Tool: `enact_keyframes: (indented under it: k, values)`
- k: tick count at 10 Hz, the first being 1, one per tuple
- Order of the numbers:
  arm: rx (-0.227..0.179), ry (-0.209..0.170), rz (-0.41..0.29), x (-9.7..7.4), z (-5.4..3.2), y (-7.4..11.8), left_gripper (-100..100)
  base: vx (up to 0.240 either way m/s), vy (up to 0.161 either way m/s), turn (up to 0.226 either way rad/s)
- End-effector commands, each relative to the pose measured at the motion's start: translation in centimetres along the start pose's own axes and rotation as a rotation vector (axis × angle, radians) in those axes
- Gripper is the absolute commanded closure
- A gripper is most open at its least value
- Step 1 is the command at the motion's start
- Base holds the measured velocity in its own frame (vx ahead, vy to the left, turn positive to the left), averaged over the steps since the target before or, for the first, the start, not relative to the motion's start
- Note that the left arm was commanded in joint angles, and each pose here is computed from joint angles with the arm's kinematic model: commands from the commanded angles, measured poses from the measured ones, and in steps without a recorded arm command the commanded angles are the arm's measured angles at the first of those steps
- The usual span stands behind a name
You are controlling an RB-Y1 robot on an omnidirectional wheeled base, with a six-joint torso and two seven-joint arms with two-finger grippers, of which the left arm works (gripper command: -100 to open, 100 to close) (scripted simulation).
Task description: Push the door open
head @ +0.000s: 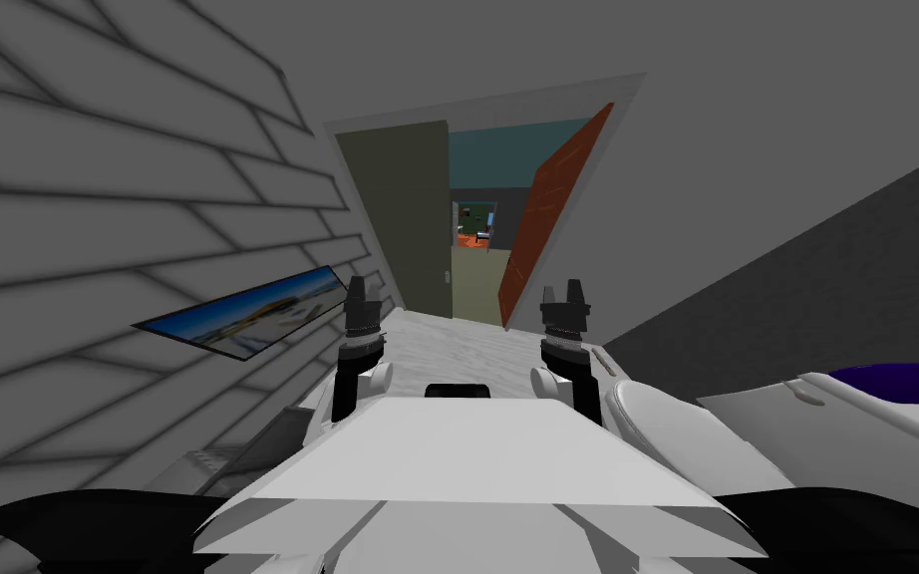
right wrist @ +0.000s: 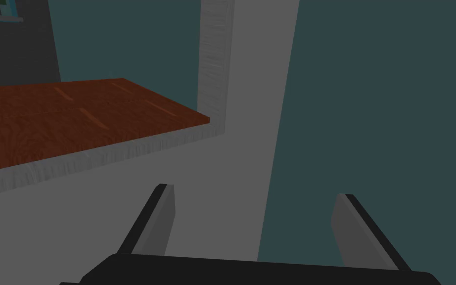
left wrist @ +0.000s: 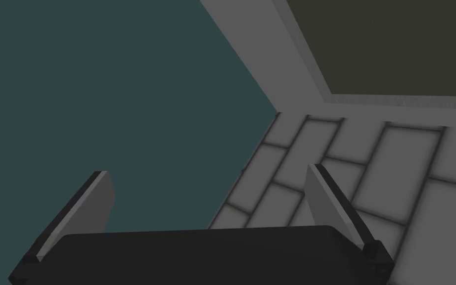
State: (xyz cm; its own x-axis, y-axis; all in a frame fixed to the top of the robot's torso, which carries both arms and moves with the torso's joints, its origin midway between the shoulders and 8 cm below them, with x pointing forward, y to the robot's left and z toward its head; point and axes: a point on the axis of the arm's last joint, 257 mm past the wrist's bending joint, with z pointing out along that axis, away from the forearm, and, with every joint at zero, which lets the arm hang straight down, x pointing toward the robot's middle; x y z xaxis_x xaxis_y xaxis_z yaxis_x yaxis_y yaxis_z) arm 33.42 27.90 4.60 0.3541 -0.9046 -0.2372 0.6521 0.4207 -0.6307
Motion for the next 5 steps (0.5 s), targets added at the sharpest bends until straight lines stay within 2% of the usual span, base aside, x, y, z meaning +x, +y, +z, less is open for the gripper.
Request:
enact_keyframes:
  k: [1, 5]
  values:
    - [-0.012, 0.012, -0.011, 0.6, -0.19, 1.0, -100, 0.056, -0.01, -0.012]
    - [-0.055, 0.046, -0.046, 2.4, -0.91, 4.2, -100, 0.138, 0.019, -0.018]
